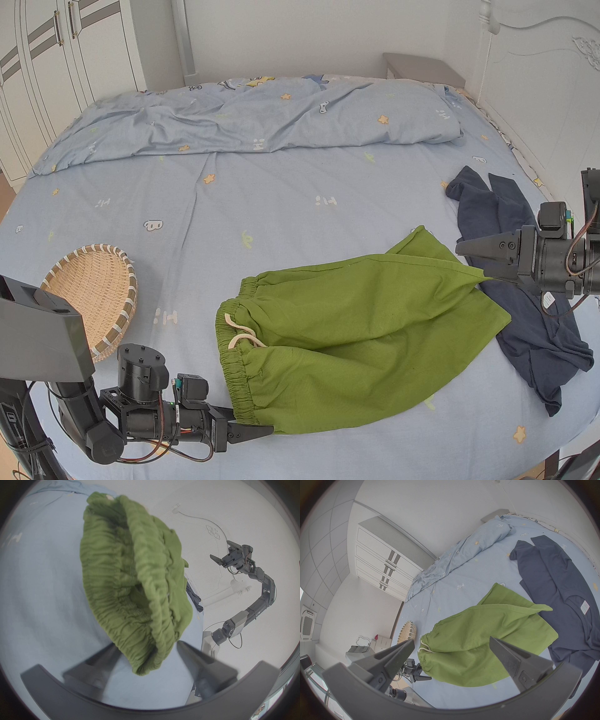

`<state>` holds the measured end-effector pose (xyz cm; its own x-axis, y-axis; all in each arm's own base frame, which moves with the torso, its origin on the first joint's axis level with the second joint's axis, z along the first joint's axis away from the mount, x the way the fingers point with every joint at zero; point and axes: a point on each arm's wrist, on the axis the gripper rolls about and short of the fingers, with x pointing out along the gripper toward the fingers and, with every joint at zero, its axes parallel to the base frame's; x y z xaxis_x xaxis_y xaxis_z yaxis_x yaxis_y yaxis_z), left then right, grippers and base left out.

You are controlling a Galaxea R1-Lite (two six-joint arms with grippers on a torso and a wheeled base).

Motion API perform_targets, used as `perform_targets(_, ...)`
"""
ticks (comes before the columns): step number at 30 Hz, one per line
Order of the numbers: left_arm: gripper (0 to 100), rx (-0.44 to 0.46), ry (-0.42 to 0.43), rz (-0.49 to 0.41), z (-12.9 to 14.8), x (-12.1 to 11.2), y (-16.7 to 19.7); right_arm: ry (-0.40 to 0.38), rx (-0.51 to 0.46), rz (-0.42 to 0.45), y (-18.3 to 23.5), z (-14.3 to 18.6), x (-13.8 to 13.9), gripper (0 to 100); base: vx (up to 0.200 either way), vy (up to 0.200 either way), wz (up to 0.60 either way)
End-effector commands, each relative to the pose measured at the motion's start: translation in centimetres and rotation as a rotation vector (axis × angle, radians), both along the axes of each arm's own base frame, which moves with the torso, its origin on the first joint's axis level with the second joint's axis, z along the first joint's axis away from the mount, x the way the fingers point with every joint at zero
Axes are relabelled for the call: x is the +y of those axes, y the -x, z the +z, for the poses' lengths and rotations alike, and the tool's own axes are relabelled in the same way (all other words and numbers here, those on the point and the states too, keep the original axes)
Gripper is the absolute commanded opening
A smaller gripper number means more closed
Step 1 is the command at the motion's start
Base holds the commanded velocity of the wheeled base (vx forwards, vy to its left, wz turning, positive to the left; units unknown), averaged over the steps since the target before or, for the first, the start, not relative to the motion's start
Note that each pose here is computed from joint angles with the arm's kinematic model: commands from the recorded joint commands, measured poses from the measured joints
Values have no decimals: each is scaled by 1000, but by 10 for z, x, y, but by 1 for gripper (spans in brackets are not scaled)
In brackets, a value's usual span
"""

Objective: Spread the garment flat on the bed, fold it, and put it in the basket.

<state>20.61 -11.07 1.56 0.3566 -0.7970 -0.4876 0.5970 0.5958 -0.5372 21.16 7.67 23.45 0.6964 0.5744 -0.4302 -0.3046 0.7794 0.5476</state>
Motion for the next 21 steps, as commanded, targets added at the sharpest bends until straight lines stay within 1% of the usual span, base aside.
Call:
perform_targets(1,0,19,-1,-4,-3,-1,2,2,5,0,-1,-1,0,100,0,0,0)
perform_targets(5,0,36,3,11,-3,0,3,2,5,0,-1,-1,0,100,0,0,0)
perform_targets(8,0,79,53,62,9,4,6,1,2,0,-1,-1,0,100,0,0,0)
perform_targets(10,0,93,64,75,11,5,7,1,2,0,-1,-1,0,100,0,0,0)
perform_targets(11,0,184,117,133,20,9,12,1,10,6,0,-1,1,100,0,0,0)
perform_targets(13,0,216,126,163,24,15,15,3,14,11,1,-1,1,100,0,0,0)
perform_targets(17,0,309,105,249,26,40,28,12,47,13,3,-4,1,100,0,0,0)
perform_targets(19,0,370,124,257,26,51,35,20,72,5,5,-7,-1,100,0,0,0)
perform_targets(21,0,439,178,252,25,65,43,27,109,-7,7,-15,-6,100,0,0,0)
